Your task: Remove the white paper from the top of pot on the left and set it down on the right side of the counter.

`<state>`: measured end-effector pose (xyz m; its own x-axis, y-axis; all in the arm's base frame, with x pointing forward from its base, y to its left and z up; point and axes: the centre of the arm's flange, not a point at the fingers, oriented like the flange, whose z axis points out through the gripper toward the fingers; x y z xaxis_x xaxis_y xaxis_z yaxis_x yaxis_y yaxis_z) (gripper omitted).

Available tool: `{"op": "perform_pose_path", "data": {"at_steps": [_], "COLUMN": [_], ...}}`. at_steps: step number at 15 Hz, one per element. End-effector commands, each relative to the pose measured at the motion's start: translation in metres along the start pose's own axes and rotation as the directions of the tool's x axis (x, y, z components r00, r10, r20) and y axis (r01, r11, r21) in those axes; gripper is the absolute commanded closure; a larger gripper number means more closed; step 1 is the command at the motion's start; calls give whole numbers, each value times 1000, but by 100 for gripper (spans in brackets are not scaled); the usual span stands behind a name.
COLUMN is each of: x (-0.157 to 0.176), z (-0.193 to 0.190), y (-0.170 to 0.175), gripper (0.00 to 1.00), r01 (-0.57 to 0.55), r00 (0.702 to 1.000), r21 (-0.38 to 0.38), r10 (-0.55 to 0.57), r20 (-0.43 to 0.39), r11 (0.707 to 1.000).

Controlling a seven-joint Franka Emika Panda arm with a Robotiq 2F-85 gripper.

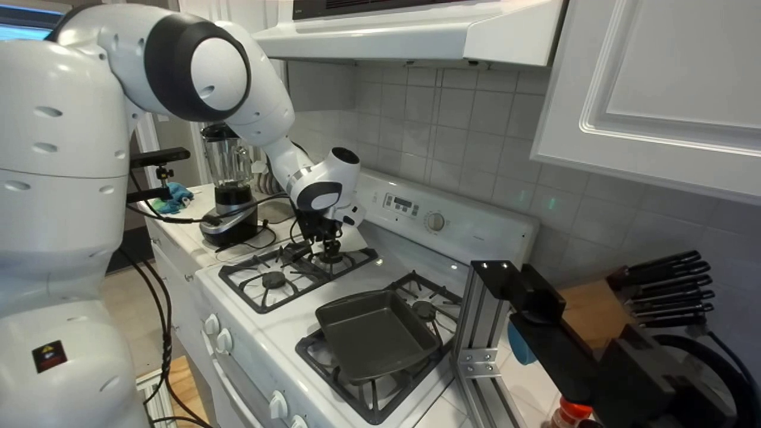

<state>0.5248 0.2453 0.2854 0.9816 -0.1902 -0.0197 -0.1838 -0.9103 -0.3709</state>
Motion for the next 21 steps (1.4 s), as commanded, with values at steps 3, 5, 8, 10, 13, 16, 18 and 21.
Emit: {"op": "perform_pose_path", "data": {"at_steps": [3,5,8,10,13,16,18,21], "x": [10,11,12,11,9,-2,-15,-33], "z": [16,17,13,4,-21,-49,-66,-86], "y": [-5,-5,-6,-10,-17,-17,-10,11], "gripper": [69,84,99,100,100,100,100,100], "r01": [18,21,27,36,39,51,57,29], "r00": [1000,1000,1000,999,999,999,998,999], "r21": [33,34,40,47,46,40,56,85], "r10": [-18,-21,-27,-36,-39,-51,-58,-31], "r20": [7,8,2,-7,-12,0,20,29], "r11": [999,999,999,998,998,998,997,996]}}
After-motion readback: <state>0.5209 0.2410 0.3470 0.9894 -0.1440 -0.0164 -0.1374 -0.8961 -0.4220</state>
